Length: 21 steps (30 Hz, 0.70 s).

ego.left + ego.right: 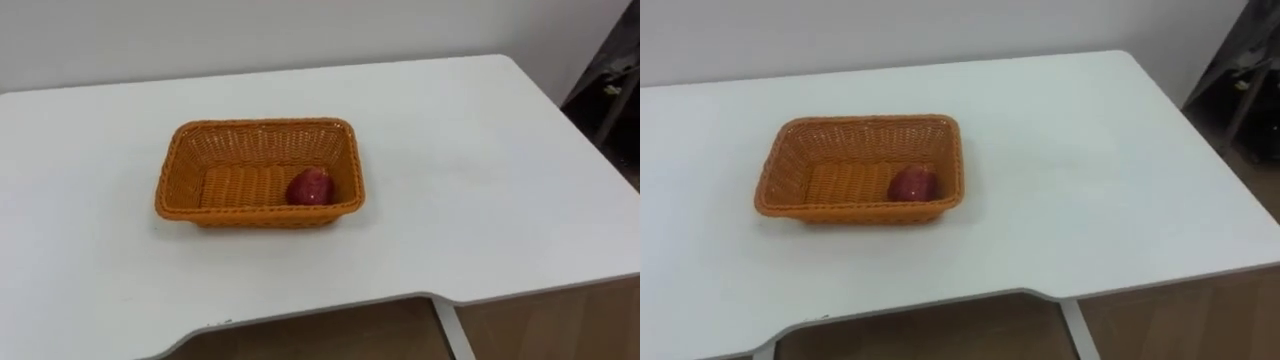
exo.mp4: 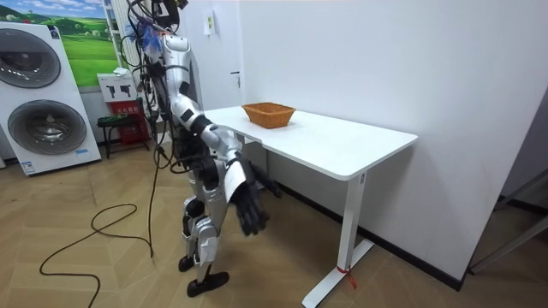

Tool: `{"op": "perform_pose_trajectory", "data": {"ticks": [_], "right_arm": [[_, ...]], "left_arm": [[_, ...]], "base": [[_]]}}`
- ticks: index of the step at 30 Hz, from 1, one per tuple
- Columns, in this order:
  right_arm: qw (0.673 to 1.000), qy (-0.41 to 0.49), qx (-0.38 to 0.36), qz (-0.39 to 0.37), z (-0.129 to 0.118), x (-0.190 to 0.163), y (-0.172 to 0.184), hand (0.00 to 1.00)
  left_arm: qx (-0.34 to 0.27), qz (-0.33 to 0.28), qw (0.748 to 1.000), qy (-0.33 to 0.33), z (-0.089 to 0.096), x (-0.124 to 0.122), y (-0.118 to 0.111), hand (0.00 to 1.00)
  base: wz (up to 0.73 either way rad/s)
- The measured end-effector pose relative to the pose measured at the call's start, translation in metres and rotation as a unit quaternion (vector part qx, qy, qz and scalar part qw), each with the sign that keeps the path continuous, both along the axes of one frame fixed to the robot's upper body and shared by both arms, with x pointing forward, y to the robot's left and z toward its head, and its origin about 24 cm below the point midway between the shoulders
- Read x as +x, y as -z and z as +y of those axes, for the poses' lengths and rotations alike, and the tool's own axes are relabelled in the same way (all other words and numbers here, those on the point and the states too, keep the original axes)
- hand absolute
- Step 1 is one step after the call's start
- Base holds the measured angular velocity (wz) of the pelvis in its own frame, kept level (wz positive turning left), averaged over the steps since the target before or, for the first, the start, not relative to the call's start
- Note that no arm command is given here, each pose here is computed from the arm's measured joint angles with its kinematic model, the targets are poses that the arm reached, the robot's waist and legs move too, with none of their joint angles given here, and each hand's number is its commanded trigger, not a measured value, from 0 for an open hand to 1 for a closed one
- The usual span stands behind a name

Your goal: Pick and place apple

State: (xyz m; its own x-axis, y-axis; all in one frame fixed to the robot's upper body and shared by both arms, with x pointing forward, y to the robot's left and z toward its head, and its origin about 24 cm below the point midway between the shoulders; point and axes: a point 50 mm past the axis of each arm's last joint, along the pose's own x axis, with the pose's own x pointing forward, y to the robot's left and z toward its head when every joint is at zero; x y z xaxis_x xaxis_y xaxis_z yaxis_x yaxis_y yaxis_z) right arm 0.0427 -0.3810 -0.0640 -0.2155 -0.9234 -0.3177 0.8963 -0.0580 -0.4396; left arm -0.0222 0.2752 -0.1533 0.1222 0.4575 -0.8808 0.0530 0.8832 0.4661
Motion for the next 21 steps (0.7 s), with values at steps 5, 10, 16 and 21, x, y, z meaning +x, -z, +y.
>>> {"op": "perform_pose_trajectory", "data": {"ticks": [5,10,16,21], "right_arm": [[0.988,-0.001,0.123,0.091,0.039,-0.039,0.047,0.0],[0.946,-0.104,0.261,0.159,0.078,-0.058,0.078,0.0],[0.868,-0.26,0.368,0.209,0.108,-0.058,0.095,0.0],[0.811,-0.375,0.39,0.223,0.121,-0.033,0.101,0.0]], "left_arm": [[-0.005,-0.012,1.0,0.007,-0.005,0.01,0.001,0.0],[-0.011,0.001,1.0,0.01,-0.007,0.008,0.003,0.0],[-0.026,0.011,1.0,0.013,-0.014,0.011,0.005,0.0],[-0.043,0.035,0.998,0.038,-0.025,0.009,0.01,0.0]], "base": [[0.0],[-0.04],[0.02],[0.0]]}}
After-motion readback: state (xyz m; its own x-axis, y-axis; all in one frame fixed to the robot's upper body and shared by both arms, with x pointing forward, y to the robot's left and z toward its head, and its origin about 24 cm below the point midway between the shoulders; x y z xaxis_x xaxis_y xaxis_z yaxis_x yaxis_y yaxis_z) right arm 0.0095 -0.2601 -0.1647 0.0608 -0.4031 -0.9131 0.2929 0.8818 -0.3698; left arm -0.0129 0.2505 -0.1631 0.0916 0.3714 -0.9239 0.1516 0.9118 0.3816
